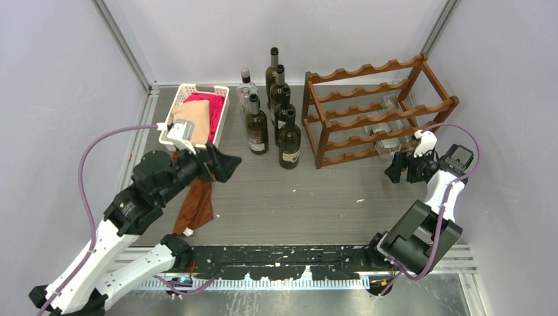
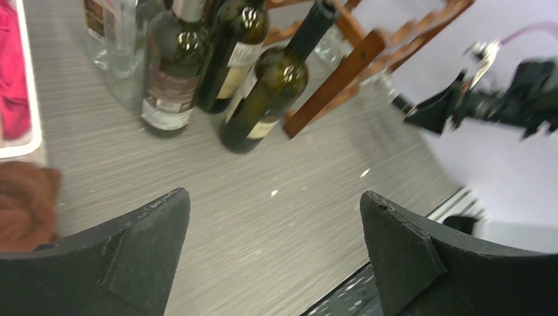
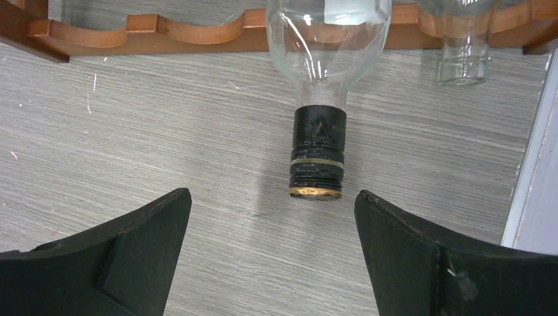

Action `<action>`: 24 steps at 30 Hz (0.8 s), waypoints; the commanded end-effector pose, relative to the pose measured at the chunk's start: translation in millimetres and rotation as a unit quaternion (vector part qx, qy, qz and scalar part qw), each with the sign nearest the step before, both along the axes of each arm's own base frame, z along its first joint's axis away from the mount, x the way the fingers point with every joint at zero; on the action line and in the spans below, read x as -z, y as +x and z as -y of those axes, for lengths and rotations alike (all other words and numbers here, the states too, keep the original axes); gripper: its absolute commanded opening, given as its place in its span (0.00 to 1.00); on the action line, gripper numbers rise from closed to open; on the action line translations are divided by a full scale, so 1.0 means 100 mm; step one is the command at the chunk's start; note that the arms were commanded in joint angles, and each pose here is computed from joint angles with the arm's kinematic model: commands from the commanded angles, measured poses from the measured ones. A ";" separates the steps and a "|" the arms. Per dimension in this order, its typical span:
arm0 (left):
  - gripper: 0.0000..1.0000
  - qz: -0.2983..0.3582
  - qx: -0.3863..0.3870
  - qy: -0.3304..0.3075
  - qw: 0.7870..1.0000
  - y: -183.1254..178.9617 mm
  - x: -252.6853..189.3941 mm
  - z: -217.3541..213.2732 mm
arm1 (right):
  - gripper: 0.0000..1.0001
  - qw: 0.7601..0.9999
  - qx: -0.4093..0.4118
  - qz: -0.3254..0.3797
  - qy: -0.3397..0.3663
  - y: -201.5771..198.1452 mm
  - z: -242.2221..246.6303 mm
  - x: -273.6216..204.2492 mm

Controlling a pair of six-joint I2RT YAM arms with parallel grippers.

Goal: Put the wine bottle on the wine rack
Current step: Place the wine bottle in the wine rack.

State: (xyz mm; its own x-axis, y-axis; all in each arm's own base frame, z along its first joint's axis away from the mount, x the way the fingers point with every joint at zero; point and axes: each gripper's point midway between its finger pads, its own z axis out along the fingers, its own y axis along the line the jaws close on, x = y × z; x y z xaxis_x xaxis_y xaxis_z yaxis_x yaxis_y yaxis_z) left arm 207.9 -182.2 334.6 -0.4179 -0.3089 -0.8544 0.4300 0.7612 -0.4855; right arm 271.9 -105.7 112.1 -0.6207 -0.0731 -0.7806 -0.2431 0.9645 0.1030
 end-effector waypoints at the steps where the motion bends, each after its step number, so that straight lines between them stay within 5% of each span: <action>1: 1.00 0.071 0.046 0.116 0.990 -0.07 0.25 -0.12 | 0.99 0.998 -0.004 0.046 -0.030 0.16 0.11 -0.23; 5: 1.00 0.073 0.079 0.051 0.993 -0.20 0.17 0.03 | 0.91 0.999 0.016 0.036 -0.025 0.22 0.21 -0.23; 13: 1.00 0.039 0.053 -0.185 0.980 -0.18 -1.27 0.20 | 0.89 0.998 0.037 0.046 -0.006 0.23 0.18 -0.18; 24: 1.00 -0.026 0.014 -0.252 0.967 0.03 -1.56 0.30 | 0.89 0.999 0.033 0.035 0.004 0.23 0.17 -0.12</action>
